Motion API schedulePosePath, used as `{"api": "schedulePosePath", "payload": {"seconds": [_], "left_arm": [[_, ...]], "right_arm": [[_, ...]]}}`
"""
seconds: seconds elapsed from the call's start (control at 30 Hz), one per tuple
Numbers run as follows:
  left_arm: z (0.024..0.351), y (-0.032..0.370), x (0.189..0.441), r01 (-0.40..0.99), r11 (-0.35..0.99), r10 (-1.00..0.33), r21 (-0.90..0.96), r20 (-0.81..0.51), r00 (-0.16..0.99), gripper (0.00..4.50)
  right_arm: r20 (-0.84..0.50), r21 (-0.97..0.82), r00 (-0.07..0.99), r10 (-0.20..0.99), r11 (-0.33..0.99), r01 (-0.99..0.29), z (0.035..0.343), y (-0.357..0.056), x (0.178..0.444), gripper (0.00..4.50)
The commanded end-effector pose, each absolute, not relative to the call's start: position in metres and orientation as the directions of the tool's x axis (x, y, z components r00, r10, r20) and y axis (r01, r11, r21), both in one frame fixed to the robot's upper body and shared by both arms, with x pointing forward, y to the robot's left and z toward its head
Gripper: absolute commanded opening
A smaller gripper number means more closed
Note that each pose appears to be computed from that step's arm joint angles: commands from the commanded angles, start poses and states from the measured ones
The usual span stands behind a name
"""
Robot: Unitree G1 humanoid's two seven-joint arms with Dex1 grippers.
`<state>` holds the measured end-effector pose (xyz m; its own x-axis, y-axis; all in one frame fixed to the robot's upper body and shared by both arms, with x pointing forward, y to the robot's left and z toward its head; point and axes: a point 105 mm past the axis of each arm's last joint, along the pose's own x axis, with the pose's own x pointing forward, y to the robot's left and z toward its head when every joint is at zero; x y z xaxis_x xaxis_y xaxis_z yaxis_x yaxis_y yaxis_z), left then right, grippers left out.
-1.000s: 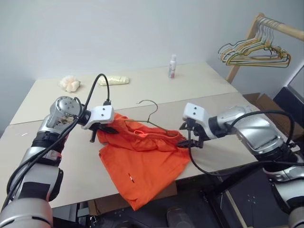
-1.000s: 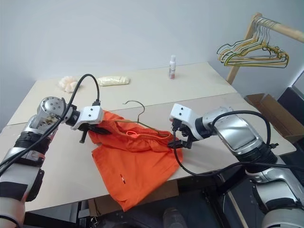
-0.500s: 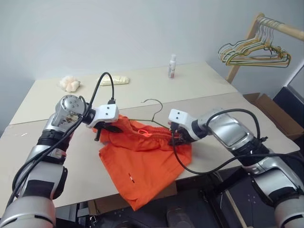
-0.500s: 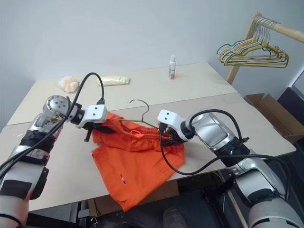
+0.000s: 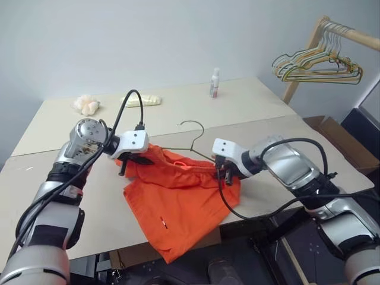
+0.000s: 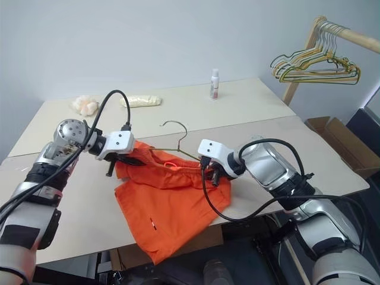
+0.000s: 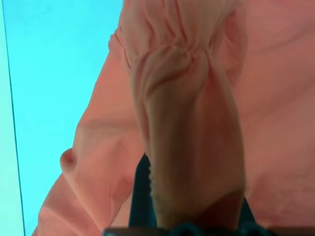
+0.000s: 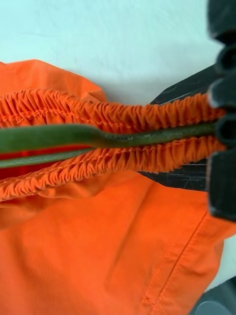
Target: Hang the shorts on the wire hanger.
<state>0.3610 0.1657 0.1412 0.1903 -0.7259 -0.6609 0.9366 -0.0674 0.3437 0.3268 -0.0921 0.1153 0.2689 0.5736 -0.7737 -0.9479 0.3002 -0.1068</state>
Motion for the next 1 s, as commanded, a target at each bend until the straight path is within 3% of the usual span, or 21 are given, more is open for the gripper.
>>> {"api": "schedulePosePath", "payload": {"seconds": [0.03, 0.17, 0.27, 0.37, 0.43, 0.57, 0.8, 1.0], "left_arm": [[0.177, 0.156, 0.359, 0.924, -0.062, -0.835, 0.376, -0.527, 0.159, 1.14], [0.188, 0.169, 0.368, 0.903, 0.006, -0.825, 0.43, -0.509, 0.247, 2.43], [0.221, 0.174, 0.384, 0.857, 0.191, -0.865, 0.478, -0.331, 0.378, 3.43], [0.25, 0.169, 0.391, 0.812, 0.328, -0.889, 0.482, -0.133, 0.438, 4.47], [0.272, 0.161, 0.395, 0.795, 0.43, -0.887, 0.429, 0.033, 0.461, 4.47], [0.291, 0.133, 0.373, 0.86, 0.401, -0.912, 0.315, 0.229, 0.342, 4.47], [0.303, 0.089, 0.34, 0.932, 0.326, -0.888, 0.156, 0.389, 0.245, 4.47], [0.305, 0.071, 0.327, 0.953, 0.272, -0.889, 0.136, 0.414, 0.195, 4.47]], "right_arm": [[-0.717, -0.096, 0.289, 0.635, 0.321, -0.942, 0.134, -0.093, 0.32, 0.0], [-0.699, -0.05, 0.307, 0.646, 0.384, -0.922, 0.136, -0.109, 0.308, 0.0], [-0.682, 0.005, 0.347, 0.644, 0.478, -0.878, 0.137, -0.13, 0.294, 0.0], [-0.667, 0.056, 0.392, 0.633, 0.568, -0.821, 0.138, -0.146, 0.283, 0.0], [-0.658, 0.089, 0.442, 0.61, 0.646, -0.758, 0.141, -0.16, 0.276, 0.0], [-0.641, 0.138, 0.566, 0.518, 0.804, -0.578, 0.148, -0.192, 0.273, 0.0], [-0.549, 0.163, 0.796, 0.255, 0.967, -0.197, 0.161, -0.26, 0.291, 0.0], [-0.496, 0.255, 0.867, 0.038, 0.961, 0.104, 0.182, -0.304, 0.31, 0.0]]}}
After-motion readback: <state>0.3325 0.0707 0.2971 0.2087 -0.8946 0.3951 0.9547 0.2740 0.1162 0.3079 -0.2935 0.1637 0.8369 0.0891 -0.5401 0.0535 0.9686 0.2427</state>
